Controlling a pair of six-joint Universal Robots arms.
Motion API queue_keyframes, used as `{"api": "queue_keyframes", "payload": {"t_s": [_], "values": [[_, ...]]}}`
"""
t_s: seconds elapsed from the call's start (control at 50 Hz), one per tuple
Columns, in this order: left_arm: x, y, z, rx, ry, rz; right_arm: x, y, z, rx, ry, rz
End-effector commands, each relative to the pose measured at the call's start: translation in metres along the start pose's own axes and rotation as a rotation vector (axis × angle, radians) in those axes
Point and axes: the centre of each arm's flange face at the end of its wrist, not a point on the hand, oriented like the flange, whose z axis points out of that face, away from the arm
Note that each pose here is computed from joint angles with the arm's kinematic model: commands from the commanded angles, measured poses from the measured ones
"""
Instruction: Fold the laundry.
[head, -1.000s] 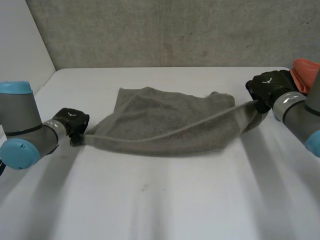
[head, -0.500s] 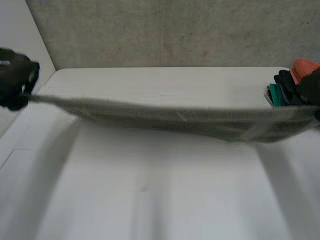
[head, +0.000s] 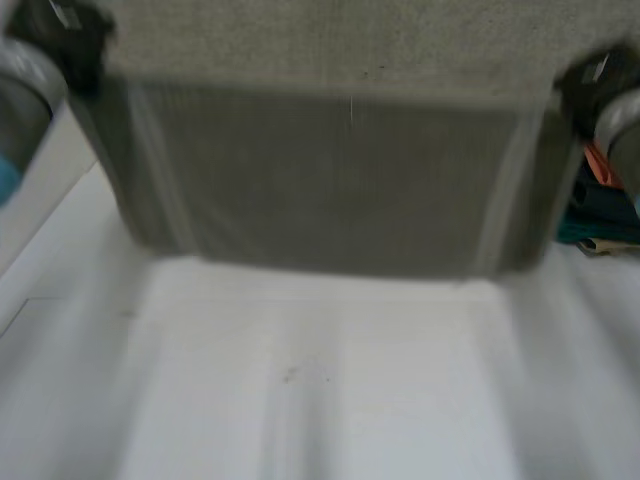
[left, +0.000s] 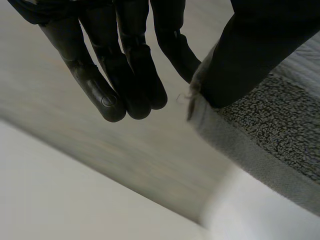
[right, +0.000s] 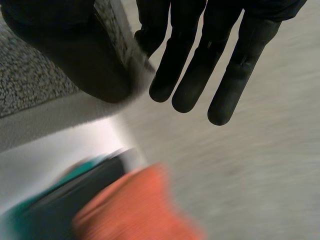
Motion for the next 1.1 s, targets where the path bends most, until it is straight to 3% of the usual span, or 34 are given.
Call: {"api": "queue_keyframes", "payload": {"t_s": [0.02,0.12,0.26,0.46,0.6,0.72,0.9,0.98,1.1], "values": [[-0.079,-0.070,0.014,0.391,-0.351,-0.218,0.064,-0.060,0.013,0.388,0.337,0.204],[-0.067,-0.060,0.013,0.371,-0.261,-0.244,0.057,-0.062,0.004,0.441,0.316,0.192],[-0.032,0.003,0.017,0.187,-0.158,-0.251,0.017,-0.037,0.004,0.364,0.187,0.188],[0.068,0.110,-0.008,-0.094,0.091,-0.266,-0.085,0.048,-0.002,0.060,-0.104,0.164],[0.105,0.144,-0.047,-0.240,0.243,-0.215,-0.128,0.087,-0.041,-0.148,-0.311,0.099],[0.102,0.153,-0.090,-0.394,0.359,-0.114,-0.114,0.093,-0.074,-0.233,-0.369,0.054],[0.075,0.138,-0.190,-0.675,0.601,0.051,-0.067,0.103,-0.166,-0.451,-0.635,-0.231],[0.069,0.133,-0.191,-0.607,0.625,0.097,-0.066,0.100,-0.164,-0.371,-0.636,-0.281],[0.068,0.134,-0.152,-0.482,0.558,0.152,-0.077,0.105,-0.127,-0.315,-0.521,-0.166]]}}
